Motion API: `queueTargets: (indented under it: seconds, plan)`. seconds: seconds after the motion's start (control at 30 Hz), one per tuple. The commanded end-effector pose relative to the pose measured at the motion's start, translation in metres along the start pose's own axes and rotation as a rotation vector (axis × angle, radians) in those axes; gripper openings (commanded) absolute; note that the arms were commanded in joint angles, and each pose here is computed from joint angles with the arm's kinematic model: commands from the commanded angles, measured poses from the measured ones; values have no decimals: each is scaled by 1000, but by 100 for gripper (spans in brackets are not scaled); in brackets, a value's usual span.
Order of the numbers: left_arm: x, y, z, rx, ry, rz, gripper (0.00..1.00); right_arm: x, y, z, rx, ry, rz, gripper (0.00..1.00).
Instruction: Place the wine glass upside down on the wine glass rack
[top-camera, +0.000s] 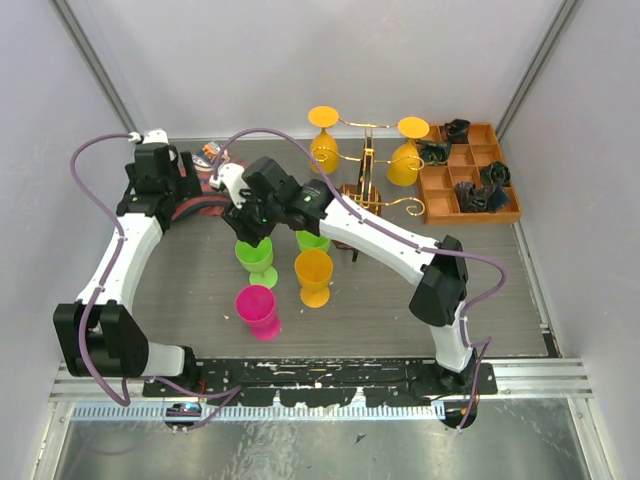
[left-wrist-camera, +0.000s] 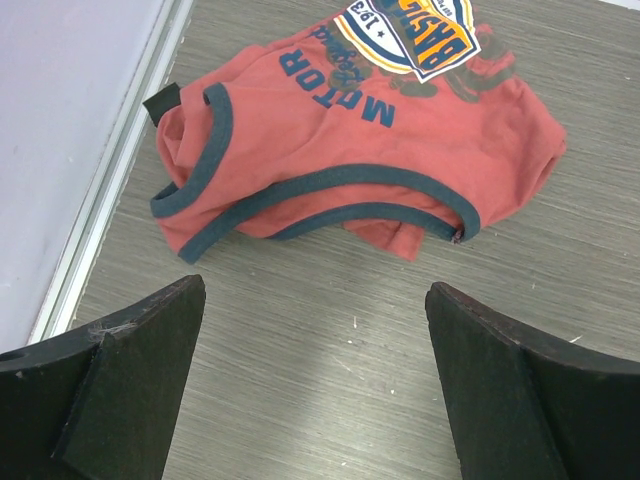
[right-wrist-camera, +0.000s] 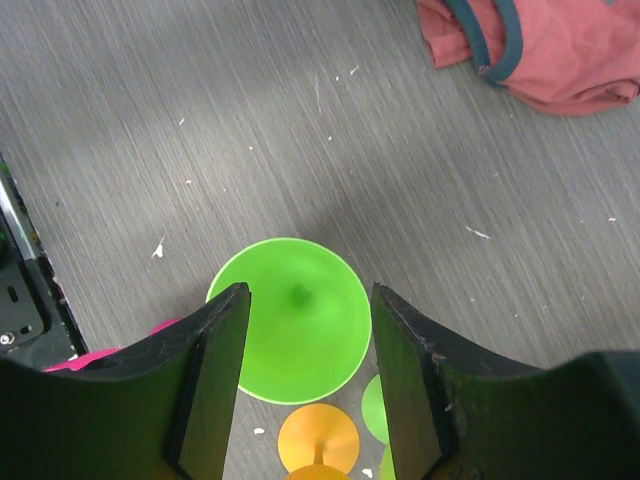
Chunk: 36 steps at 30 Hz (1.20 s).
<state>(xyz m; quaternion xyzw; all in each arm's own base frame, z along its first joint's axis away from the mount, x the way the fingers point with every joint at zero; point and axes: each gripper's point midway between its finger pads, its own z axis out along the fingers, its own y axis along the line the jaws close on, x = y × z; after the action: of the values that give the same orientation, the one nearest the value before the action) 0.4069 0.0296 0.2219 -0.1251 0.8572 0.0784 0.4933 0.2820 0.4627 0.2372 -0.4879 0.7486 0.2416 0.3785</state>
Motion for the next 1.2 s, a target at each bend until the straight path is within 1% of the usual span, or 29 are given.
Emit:
queueTargets:
  seconds: [0.0,0.13,0.33,0.43,0.73,0.93,1.17]
  plan:
    - [-7,7,-7,-23,-35,-20,98,-15,10,-11,1,-25,-4,57]
    - [-7,8,-7,-25,-34,-19,98,-8,22,-11,-25,13,2,57]
    - [-5,8,-7,-26,-29,-23,98,-6,46,-12,-102,26,19,57]
    - [-4,8,-7,-26,-25,-25,98,3,52,-7,-111,61,19,58]
    - [-2,9,-10,-27,-25,-39,98,32,45,5,-43,153,6,56]
    - [-3,8,-10,-25,-25,-52,98,45,44,16,-27,185,-13,51]
    - [-2,9,-12,-28,-23,-56,98,61,42,29,-16,219,-31,48]
